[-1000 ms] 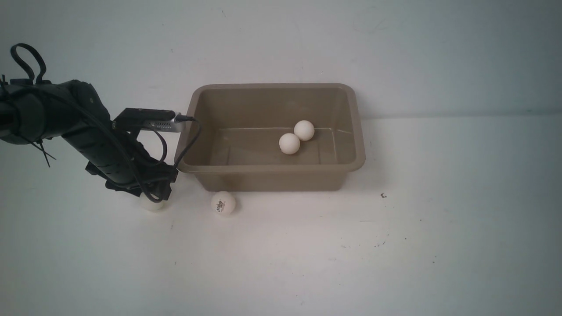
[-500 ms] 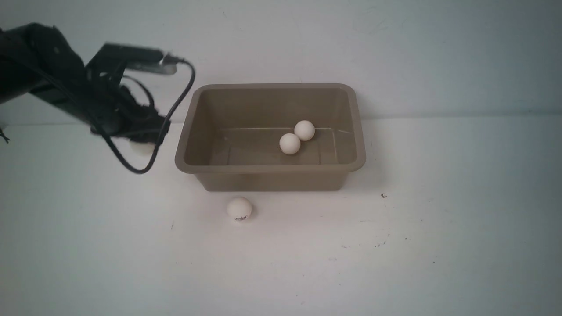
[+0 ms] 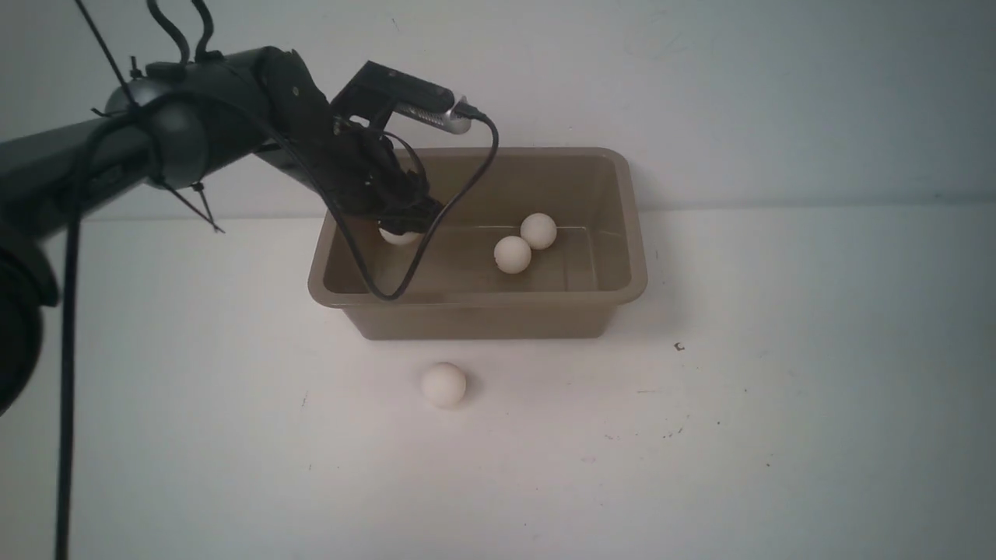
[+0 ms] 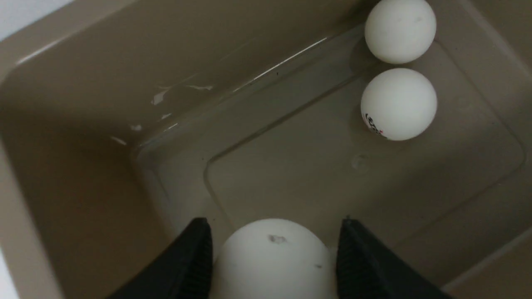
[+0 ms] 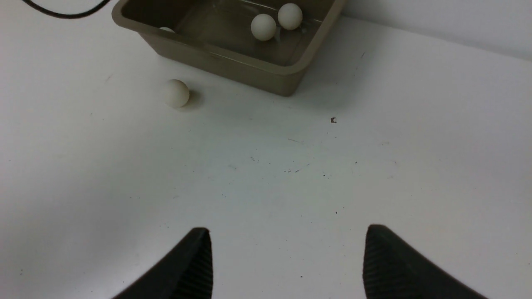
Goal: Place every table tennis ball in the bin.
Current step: Use the left arm to put the table tennis ball into the box, then use the left arm to clamp the table tennis ball closest to it
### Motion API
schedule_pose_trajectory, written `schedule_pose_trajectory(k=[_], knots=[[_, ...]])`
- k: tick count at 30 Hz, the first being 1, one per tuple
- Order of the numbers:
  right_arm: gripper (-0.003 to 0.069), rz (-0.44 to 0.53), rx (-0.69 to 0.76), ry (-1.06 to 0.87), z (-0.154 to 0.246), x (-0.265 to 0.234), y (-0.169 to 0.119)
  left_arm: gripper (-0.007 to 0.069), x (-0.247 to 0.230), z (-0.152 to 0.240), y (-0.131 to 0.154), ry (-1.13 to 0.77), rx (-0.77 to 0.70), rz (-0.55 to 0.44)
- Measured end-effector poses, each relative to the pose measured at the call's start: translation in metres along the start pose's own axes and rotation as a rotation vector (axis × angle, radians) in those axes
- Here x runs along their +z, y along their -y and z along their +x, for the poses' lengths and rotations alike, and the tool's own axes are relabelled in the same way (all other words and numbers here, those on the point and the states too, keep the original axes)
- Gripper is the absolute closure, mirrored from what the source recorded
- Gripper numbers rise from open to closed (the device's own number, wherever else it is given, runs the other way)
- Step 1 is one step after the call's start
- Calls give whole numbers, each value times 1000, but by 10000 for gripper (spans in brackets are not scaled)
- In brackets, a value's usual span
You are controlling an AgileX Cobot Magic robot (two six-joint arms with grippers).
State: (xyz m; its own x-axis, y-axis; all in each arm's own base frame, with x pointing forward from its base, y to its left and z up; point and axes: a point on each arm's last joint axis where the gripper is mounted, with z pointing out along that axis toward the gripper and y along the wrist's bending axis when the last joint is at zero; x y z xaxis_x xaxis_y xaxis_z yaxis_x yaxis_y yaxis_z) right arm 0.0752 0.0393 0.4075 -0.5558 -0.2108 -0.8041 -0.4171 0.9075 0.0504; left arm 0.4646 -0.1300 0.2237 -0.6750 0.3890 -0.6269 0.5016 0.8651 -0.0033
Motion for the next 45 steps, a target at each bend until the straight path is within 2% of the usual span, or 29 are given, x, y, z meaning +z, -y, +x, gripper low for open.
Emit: schedule_pose_trajectory(k=[2, 6, 8, 10, 15, 17, 21, 26, 30, 45], knots=[[216, -3, 1, 0, 0, 0, 0, 257, 5, -1, -1, -6, 2, 5], [216, -9, 4, -1, 0, 0, -1, 130, 7, -6, -1, -3, -11, 22], [216, -13, 6, -2, 0, 0, -1, 104, 1, -12, 0, -11, -11, 35], [216, -13, 6, -2, 0, 0, -1, 102, -8, -17, 1, -24, 0, 47], [216, -6, 2, 6, -1, 0, -1, 132, -70, -25, 15, -130, 38, 119], [216, -6, 2, 6, -1, 0, -1, 147, -95, -22, 22, -176, 51, 145], [216, 4, -4, 12, -1, 0, 0, 158, -112, -3, 38, -262, 64, 191], [216, 10, -7, 4, 1, 3, 1, 158, -99, 21, 68, -322, 106, 230], [216, 14, -9, 5, 1, 3, 1, 158, -68, 40, 91, -353, 159, 225], [216, 0, -2, 3, 1, 3, 0, 158, -11, 62, 89, -436, 197, 162]])
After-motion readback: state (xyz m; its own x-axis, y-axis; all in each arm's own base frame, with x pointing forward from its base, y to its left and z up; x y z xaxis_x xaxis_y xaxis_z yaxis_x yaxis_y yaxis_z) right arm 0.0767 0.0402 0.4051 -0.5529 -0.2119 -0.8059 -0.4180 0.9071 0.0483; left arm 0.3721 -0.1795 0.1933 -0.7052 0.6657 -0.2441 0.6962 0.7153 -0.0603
